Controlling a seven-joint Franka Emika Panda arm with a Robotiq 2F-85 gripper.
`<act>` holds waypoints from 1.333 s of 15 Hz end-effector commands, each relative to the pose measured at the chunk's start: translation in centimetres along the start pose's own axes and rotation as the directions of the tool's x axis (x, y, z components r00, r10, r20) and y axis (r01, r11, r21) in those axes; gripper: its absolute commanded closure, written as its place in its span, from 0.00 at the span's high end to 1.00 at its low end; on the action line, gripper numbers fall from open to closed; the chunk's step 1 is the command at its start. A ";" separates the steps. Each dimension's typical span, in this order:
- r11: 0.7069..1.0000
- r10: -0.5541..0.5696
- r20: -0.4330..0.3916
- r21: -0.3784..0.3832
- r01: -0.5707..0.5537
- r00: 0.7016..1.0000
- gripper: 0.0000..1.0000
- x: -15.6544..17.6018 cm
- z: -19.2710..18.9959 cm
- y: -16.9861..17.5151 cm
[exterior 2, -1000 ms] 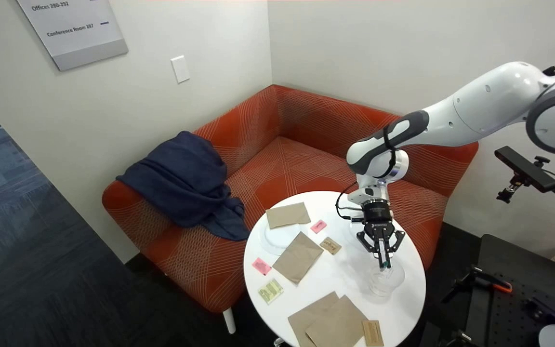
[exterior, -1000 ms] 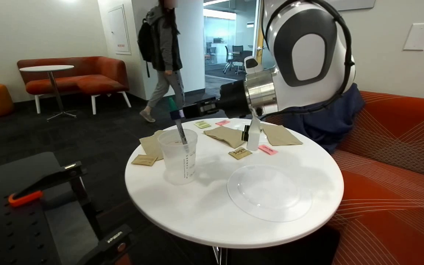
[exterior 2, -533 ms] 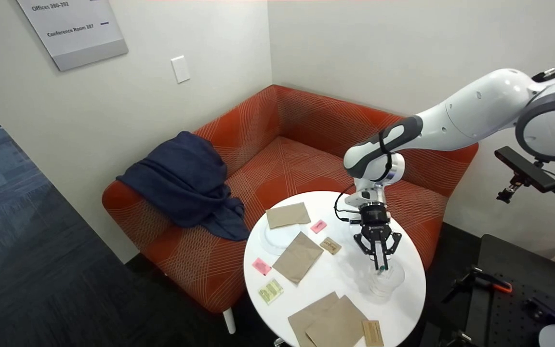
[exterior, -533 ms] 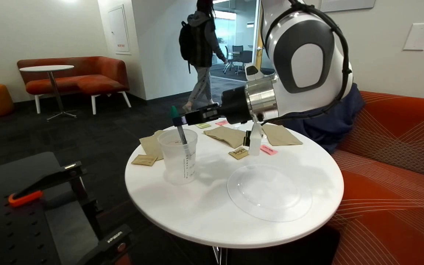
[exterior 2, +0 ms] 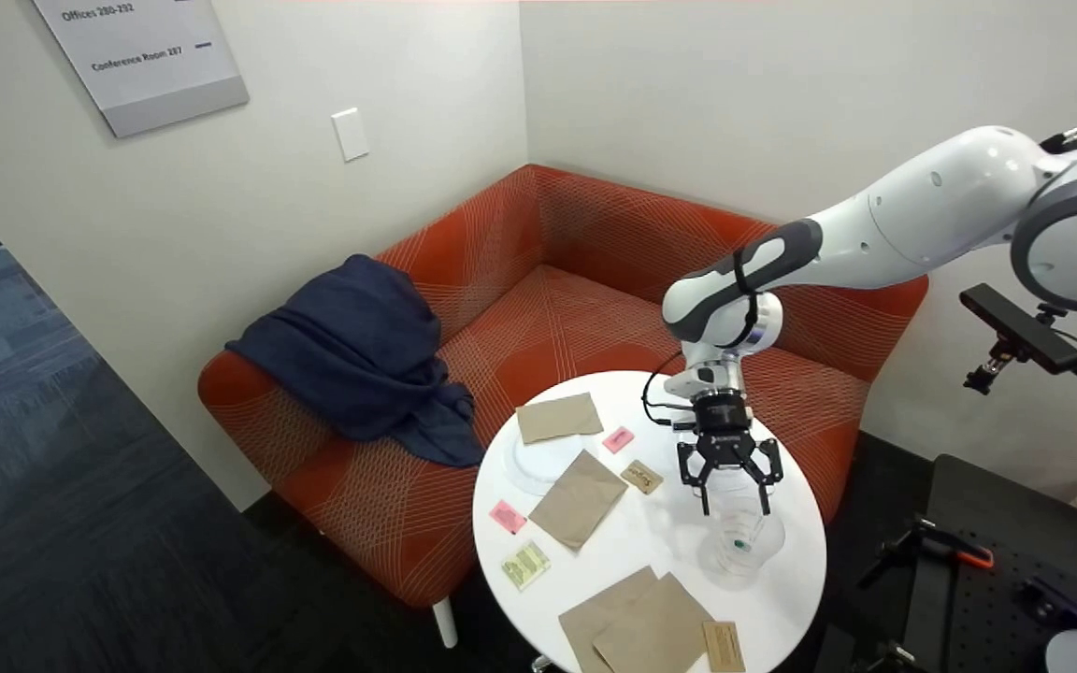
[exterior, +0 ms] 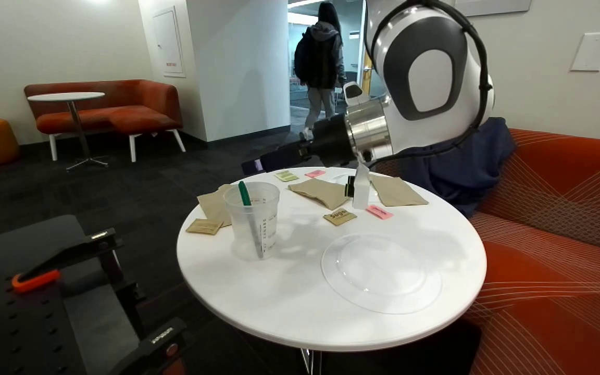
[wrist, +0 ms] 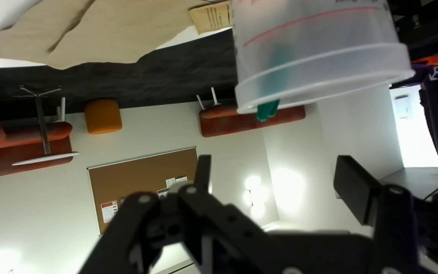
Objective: Put the pen in the cup
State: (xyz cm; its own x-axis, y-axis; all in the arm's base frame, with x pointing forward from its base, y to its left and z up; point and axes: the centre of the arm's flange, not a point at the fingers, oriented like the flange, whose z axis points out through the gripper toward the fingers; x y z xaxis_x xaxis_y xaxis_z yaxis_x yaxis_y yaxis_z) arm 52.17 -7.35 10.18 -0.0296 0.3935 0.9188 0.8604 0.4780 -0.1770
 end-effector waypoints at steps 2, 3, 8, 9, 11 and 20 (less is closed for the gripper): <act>1.000 -0.015 0.085 0.005 0.014 0.996 1.00 5.5 -0.8 -1.3; 1.000 -0.020 0.093 0.003 0.019 0.995 1.00 6.6 -1.0 -1.5; 0.998 -0.063 0.131 0.010 0.062 0.989 1.00 11.9 -2.0 -1.8; 0.998 -0.070 0.141 0.011 0.069 0.987 1.00 12.8 -2.1 -1.7; 0.998 -0.066 0.163 0.011 0.065 0.984 1.00 14.8 -2.5 -1.5; 0.997 -0.077 0.281 0.032 0.071 0.957 1.00 22.4 -3.5 -0.8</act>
State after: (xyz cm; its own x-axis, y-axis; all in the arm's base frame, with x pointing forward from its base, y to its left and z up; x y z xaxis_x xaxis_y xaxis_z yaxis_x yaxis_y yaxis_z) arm 53.52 -2.28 29.58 -0.2309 0.5278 0.8174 0.8446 0.5258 -0.1009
